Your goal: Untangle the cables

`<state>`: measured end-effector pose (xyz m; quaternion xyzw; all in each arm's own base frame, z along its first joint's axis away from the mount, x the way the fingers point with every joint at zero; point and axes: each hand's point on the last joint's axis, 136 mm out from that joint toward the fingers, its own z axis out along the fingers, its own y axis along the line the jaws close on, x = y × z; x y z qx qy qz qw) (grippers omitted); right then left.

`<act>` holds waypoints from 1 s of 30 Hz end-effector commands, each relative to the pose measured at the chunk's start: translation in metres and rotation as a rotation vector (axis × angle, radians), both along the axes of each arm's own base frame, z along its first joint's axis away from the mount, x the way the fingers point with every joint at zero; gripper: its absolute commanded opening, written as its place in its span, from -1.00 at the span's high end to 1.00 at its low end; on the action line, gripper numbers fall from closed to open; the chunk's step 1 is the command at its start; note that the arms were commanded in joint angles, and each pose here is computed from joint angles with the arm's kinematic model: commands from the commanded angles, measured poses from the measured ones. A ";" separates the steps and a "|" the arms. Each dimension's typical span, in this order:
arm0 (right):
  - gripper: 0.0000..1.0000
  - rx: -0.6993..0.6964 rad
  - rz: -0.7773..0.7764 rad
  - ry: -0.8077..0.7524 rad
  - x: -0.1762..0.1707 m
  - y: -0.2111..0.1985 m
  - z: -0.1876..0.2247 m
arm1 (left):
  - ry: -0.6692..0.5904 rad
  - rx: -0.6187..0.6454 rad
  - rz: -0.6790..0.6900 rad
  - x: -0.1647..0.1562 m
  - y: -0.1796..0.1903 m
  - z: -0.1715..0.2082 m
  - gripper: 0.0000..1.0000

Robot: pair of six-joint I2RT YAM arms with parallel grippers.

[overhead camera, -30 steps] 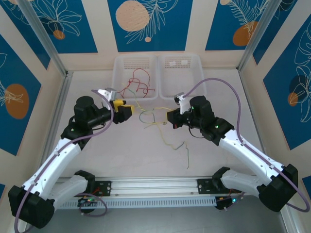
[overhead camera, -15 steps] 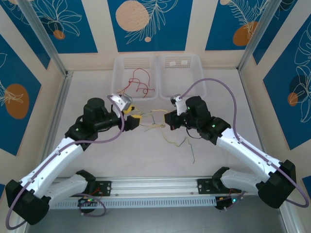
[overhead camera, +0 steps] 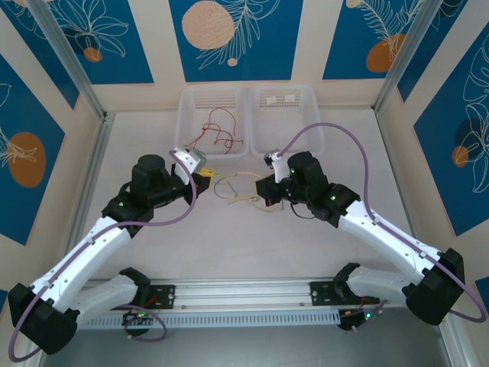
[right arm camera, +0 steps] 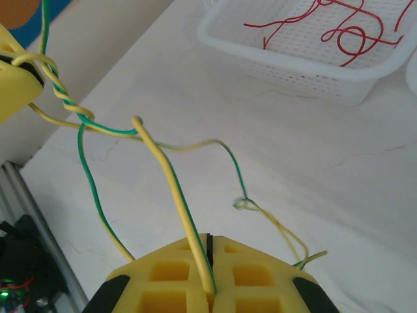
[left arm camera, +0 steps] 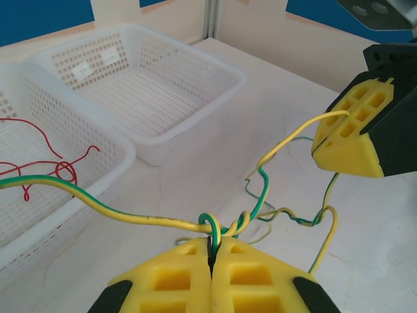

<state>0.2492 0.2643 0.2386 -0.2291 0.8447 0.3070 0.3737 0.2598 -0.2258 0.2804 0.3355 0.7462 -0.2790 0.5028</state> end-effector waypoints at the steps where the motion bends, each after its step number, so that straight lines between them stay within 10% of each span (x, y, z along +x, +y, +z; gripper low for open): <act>1: 1.00 -0.158 -0.007 -0.060 0.003 0.004 -0.005 | -0.059 -0.068 -0.033 -0.003 -0.007 0.030 1.00; 18: 1.00 -0.408 -0.110 0.162 0.024 -0.016 -0.128 | -0.051 -0.331 0.146 0.019 0.031 0.074 1.00; 30: 1.00 -0.340 -0.350 0.225 0.040 -0.093 -0.110 | 0.008 -0.259 0.217 0.020 0.057 0.054 1.00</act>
